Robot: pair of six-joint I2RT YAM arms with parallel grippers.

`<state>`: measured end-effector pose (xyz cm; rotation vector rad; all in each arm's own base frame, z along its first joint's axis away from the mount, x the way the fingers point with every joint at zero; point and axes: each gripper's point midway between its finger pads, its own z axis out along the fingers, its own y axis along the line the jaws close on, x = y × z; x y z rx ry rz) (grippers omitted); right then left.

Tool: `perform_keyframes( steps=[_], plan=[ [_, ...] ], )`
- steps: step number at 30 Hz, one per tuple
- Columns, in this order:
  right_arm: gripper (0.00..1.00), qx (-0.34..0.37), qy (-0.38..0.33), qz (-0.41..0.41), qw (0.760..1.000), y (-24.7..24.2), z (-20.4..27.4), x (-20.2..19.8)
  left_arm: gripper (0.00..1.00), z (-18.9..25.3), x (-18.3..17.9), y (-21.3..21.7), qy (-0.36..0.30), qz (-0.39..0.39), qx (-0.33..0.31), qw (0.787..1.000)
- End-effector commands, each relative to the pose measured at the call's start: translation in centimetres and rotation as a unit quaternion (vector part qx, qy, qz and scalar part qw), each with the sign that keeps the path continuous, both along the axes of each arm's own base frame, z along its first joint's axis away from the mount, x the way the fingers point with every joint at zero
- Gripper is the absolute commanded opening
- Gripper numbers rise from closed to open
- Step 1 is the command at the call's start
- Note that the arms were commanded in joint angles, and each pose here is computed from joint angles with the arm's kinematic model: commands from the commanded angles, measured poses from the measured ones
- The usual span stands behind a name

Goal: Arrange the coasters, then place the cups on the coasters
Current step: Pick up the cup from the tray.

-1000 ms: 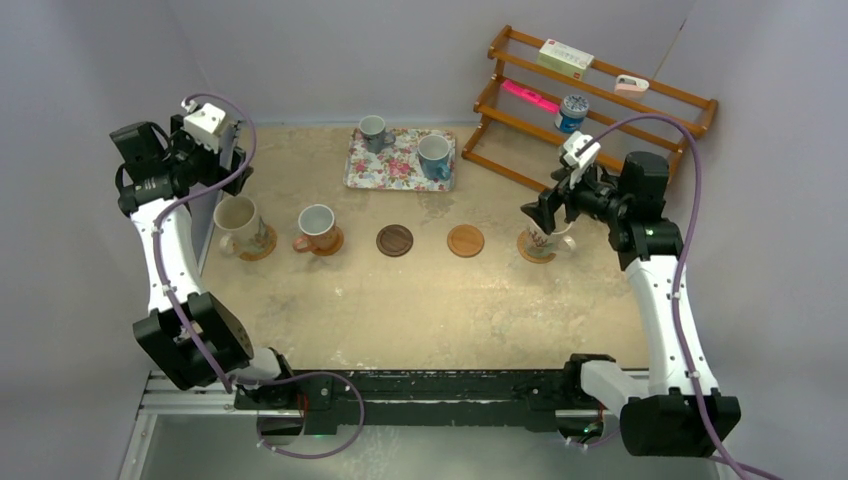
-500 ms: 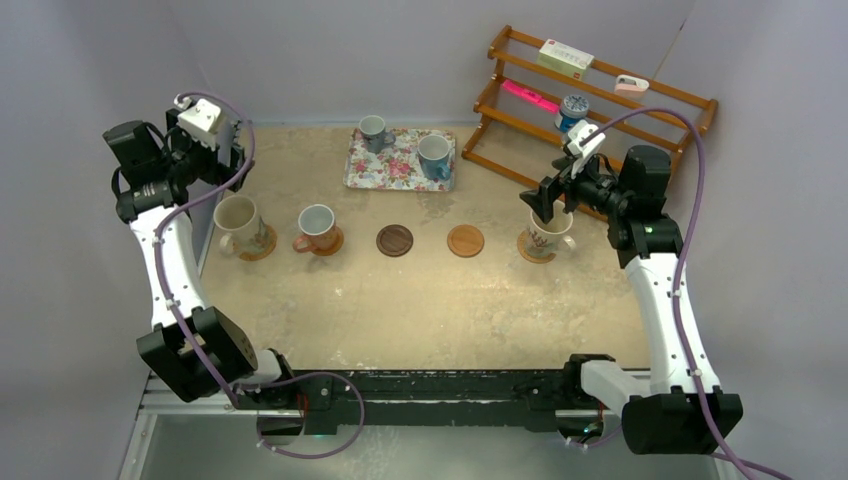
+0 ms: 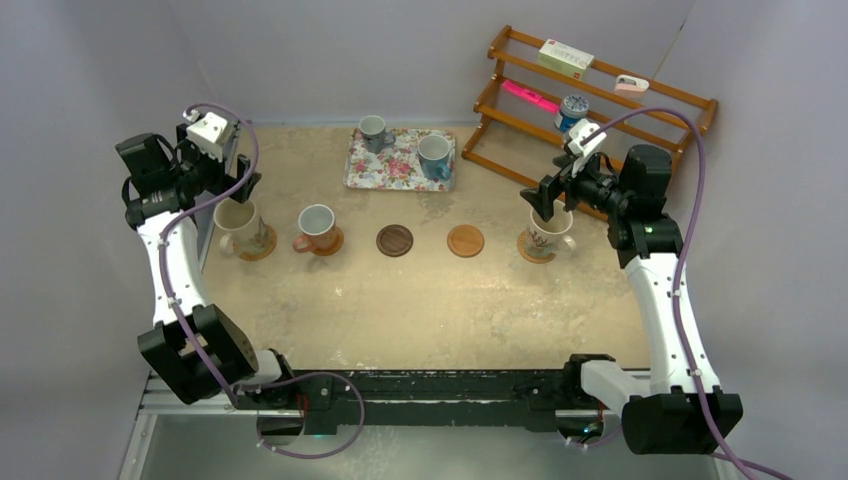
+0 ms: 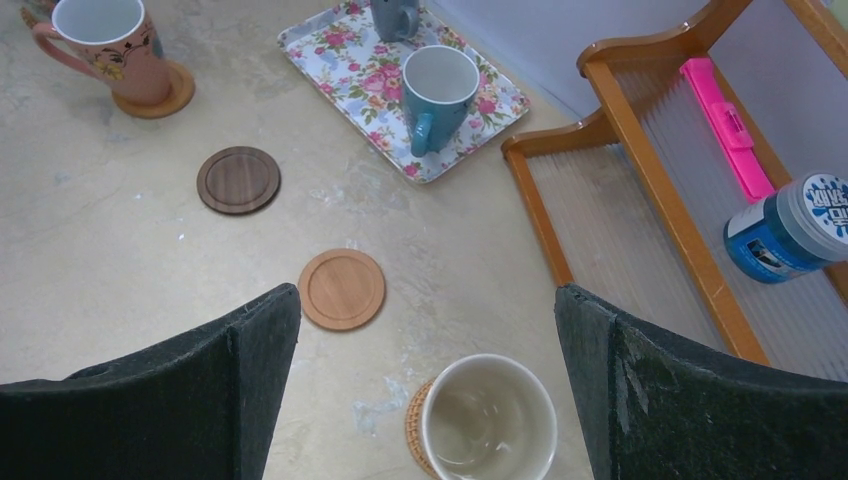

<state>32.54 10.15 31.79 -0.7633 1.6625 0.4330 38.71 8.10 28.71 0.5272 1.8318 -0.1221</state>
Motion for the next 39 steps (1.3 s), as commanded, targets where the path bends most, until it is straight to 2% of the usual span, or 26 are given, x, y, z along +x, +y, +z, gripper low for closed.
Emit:
perform_keyframes(
  steps=[1, 6, 12, 16, 22, 30, 39],
  plan=[
    [0.99, 0.002, -0.019, 0.003, 1.000, 0.2, 0.8, 0.2, 0.98, 0.6, -0.9, -0.5, -0.017, -0.006, 0.009, 1.000],
    [0.99, 0.001, -0.017, 0.016, 1.000, 1.0, 0.8, 0.1, 0.98, 0.6, -0.8, -0.4, -0.027, -0.008, 0.020, 0.999],
    [0.99, 0.000, -0.019, 0.016, 1.000, 1.1, 0.9, 0.1, 0.98, 5.8, 1.1, -0.4, -0.055, -0.020, -0.008, 0.998],
    [0.99, -0.002, -0.017, 0.013, 1.000, 1.0, 0.7, 0.0, 0.98, 7.1, 1.4, -0.8, -0.064, -0.027, -0.023, 0.997],
    [0.99, -0.009, -0.019, 0.016, 1.000, 1.0, 0.5, 0.0, 0.99, 5.5, 0.5, -1.4, -0.075, -0.036, -0.018, 0.996],
    [0.99, -0.005, -0.006, 0.028, 1.000, 1.8, -0.3, 0.7, 0.99, 3.9, -0.5, -1.9, -0.051, -0.040, -0.018, 0.998],
    [0.99, -0.013, 0.000, 0.033, 0.999, 2.5, -1.0, 1.1, 1.00, 0.1, -1.9, -2.1, -0.022, -0.038, -0.005, 0.999]
  ],
)
